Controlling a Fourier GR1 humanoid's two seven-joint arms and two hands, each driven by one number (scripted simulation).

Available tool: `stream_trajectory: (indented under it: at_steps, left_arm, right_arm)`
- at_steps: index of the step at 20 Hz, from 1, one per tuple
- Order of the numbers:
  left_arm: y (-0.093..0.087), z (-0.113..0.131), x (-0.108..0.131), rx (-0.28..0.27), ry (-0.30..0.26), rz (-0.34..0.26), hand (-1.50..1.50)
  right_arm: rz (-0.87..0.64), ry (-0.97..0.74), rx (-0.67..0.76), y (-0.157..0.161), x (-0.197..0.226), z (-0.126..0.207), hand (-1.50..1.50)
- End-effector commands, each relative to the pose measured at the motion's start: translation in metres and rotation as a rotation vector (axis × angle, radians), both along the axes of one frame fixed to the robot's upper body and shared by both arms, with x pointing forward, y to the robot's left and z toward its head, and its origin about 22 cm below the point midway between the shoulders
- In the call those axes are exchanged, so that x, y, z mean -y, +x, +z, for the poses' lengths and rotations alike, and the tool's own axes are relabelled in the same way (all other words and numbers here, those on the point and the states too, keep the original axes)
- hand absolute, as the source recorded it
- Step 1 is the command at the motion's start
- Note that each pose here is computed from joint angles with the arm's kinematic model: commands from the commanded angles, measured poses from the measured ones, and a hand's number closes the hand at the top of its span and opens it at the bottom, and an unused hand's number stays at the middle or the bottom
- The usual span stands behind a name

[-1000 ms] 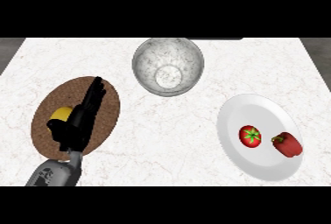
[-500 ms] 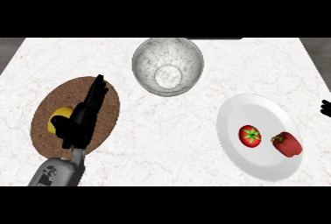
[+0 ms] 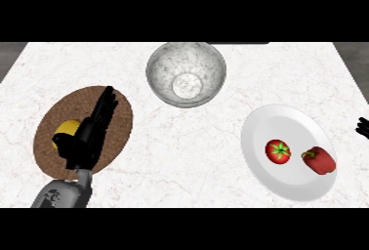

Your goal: Pick the bell pepper from the plate and place it in the bowl

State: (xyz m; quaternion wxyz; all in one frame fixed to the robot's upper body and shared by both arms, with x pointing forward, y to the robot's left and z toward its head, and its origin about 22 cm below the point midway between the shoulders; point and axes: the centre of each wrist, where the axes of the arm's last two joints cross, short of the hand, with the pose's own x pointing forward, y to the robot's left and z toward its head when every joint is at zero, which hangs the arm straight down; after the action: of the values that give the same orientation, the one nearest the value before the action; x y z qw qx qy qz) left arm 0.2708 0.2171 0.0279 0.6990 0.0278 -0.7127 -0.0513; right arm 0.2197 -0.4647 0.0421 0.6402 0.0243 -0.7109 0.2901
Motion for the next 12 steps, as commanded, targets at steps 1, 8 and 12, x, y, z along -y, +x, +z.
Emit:
stream_trajectory:
  at_steps: [1,8,12]
  left_arm:
    - [0.018,0.021,-0.002,0.018,0.004,0.011,0.00]
    - [0.012,0.008,0.008,0.017,0.005,0.010,0.00]
    - [0.018,0.015,0.004,0.025,-0.002,0.018,0.00]
  right_arm:
    - [0.097,0.139,0.003,-0.006,0.018,-0.009,-1.50]
    - [0.128,0.179,-0.052,0.024,-0.012,-0.014,-1.50]
    - [0.143,0.187,-0.077,0.003,-0.011,-0.023,-1.50]
